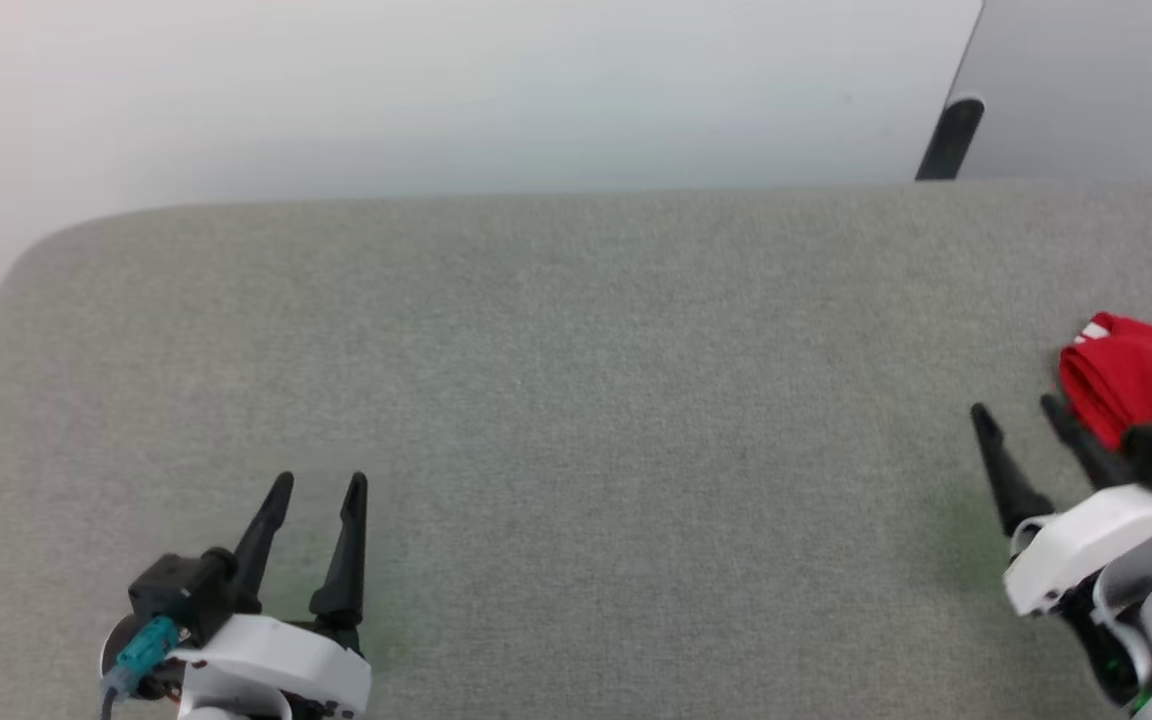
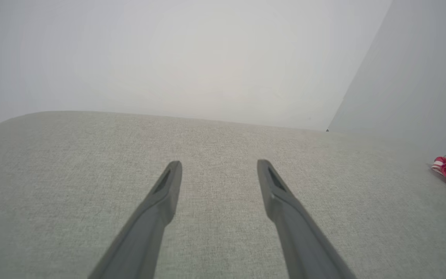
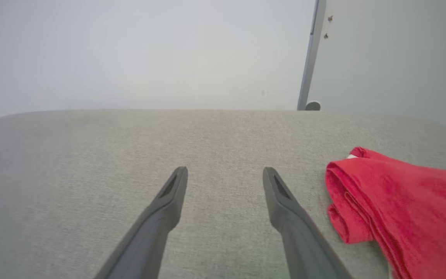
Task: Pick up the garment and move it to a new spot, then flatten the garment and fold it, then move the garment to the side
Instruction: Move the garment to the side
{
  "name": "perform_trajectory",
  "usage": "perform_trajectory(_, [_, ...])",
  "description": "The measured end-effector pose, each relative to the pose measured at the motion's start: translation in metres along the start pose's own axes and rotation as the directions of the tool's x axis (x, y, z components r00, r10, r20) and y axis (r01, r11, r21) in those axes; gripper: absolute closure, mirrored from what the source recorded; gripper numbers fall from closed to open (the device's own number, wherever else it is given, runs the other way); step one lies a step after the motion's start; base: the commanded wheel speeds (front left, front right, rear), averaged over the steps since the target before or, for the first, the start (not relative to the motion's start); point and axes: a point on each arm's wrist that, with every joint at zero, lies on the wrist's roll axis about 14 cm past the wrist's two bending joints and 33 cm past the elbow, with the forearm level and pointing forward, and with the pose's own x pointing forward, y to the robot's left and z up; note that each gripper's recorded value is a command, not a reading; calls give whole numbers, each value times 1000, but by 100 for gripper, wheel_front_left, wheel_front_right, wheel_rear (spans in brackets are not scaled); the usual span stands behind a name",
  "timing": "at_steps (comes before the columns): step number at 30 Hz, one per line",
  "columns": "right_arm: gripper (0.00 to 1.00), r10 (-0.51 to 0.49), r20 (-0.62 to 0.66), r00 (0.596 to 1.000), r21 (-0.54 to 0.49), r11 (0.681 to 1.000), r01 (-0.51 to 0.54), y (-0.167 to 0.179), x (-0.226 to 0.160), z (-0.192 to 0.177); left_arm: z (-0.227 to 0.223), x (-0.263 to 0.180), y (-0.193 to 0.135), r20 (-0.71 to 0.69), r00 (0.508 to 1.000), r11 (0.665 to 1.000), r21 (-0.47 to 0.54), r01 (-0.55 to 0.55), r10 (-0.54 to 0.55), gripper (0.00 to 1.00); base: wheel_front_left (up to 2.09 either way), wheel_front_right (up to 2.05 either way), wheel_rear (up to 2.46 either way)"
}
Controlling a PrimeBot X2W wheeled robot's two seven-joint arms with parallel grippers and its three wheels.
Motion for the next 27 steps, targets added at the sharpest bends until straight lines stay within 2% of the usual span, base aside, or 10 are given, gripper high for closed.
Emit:
perform_trajectory(5, [0, 52, 78, 996, 33, 998, -55, 30, -11, 8, 12, -16, 8, 31, 999, 1000, 6, -26, 26, 0, 0, 0, 0])
perform_trajectory(10, [0, 57, 134, 989, 60, 996, -66, 40, -25, 16, 24, -30, 11, 66, 997, 999, 29, -34, 32, 0, 0, 0, 0])
perform_trajectory(16, [0, 22, 181, 983, 74, 997, -36, 34, -42, 23, 24, -44, 9, 72, 997, 999, 36, -37, 34, 0, 0, 0, 0])
perform_trajectory(27, [0, -33, 146, 989, 83, 996, 21, 19, -68, 9, 16, -61, 7, 50, 997, 998, 40, -53, 51, 0, 0, 0, 0])
